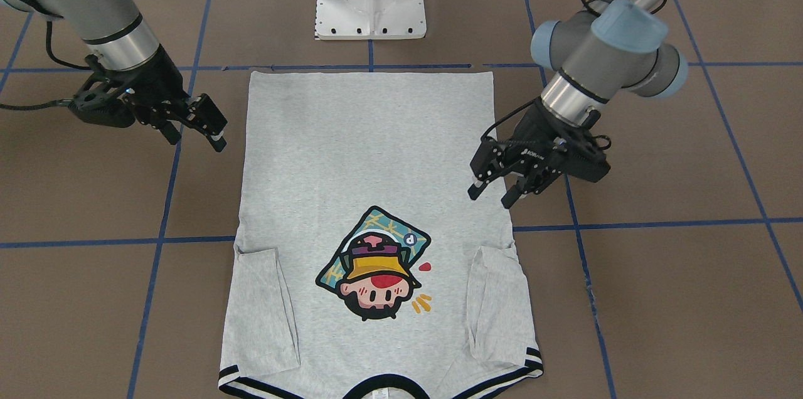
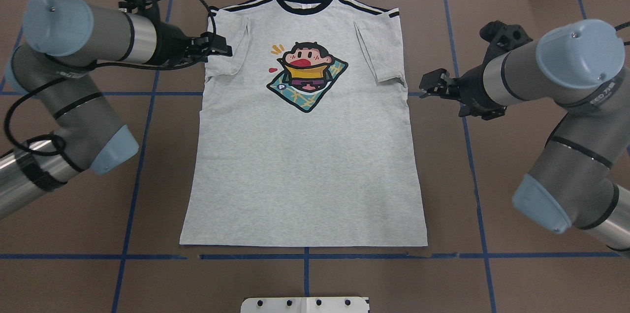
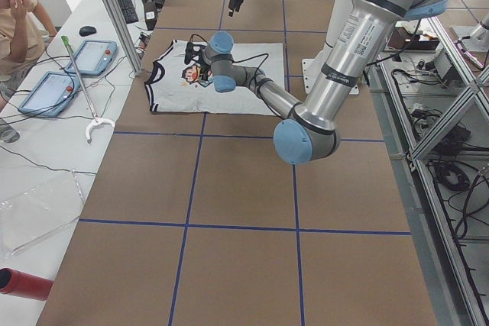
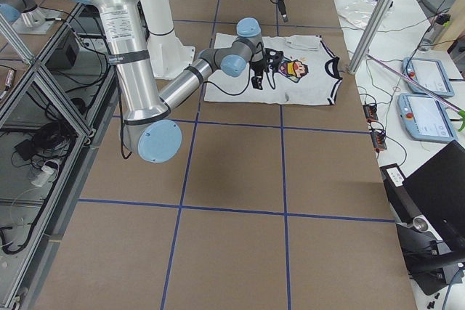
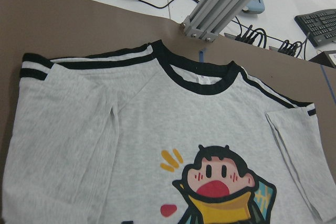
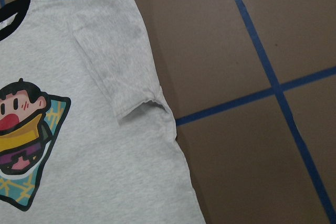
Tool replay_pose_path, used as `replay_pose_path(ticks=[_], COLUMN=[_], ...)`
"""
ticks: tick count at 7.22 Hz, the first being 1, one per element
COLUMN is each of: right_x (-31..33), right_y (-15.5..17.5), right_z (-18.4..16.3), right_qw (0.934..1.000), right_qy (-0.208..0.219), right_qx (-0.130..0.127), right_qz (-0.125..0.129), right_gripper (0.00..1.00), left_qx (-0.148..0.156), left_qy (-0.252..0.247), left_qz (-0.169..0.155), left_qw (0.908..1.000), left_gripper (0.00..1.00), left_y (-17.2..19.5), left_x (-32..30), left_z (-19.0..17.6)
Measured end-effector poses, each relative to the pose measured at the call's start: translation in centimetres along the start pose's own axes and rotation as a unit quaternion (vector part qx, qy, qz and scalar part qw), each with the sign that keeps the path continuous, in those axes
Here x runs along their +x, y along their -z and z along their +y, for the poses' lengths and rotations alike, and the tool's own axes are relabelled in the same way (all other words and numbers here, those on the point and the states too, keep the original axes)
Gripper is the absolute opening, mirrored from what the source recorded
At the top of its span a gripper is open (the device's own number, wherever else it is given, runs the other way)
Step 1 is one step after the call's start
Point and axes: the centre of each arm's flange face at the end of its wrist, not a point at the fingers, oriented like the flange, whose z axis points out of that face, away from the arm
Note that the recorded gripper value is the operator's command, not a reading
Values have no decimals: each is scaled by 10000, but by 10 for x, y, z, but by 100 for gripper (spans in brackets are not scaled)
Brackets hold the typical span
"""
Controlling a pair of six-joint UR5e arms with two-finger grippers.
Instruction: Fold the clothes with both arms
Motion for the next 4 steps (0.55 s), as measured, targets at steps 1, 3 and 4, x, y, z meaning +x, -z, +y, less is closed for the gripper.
replay_pose_path(ticks=[1, 3, 4], right_x=[6, 28, 42], right_y=[-2, -16, -27], right_z=[40, 124, 155], right_qw=[9996, 9945, 9914], right_qy=[-278, -1012, -1229], right_qx=[-51, 18, 111], right_qz=[58, 275, 429], right_gripper=[99, 93, 92], left_qx=[-234, -439, -454], left_qy=[77, 211, 273], left_qz=[-55, -138, -151], left_qw=[9997, 9987, 9985], left_gripper=[78, 79, 80], left_y=[31, 59, 61], left_x=[-6, -11, -12], left_z=[21, 40, 42])
